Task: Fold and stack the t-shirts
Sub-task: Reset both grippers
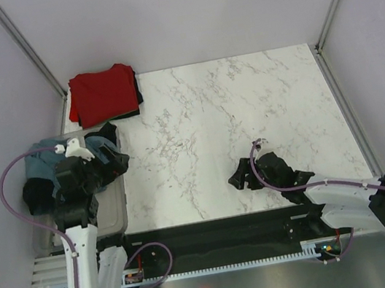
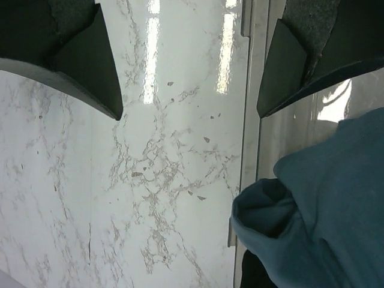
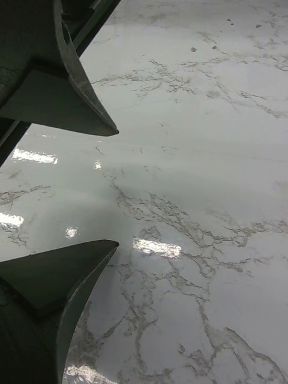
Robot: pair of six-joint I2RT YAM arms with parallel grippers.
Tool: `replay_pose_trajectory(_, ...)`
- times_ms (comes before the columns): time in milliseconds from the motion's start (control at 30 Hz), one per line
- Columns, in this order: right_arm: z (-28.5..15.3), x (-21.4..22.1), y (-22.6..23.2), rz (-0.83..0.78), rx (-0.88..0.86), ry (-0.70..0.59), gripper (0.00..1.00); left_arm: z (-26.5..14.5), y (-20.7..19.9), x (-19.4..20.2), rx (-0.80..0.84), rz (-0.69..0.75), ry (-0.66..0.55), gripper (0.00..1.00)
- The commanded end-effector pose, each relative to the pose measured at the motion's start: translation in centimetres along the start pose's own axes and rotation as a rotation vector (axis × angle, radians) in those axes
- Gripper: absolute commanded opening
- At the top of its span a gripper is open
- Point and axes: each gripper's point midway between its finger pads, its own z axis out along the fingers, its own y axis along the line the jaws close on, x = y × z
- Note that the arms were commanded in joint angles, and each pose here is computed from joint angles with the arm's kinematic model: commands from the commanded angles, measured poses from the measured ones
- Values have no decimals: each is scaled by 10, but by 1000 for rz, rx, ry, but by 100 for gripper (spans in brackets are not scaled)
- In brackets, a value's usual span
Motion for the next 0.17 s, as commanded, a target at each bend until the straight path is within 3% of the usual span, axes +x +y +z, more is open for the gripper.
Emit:
replay_pose_trajectory(0,-2,20,-24,-9,94,70,78,-2,-8,7,37,-14,31,100)
replay_pose_trajectory(133,-2,18,-25,-11,115,65,79,-6,-13,7,53,4,25,100)
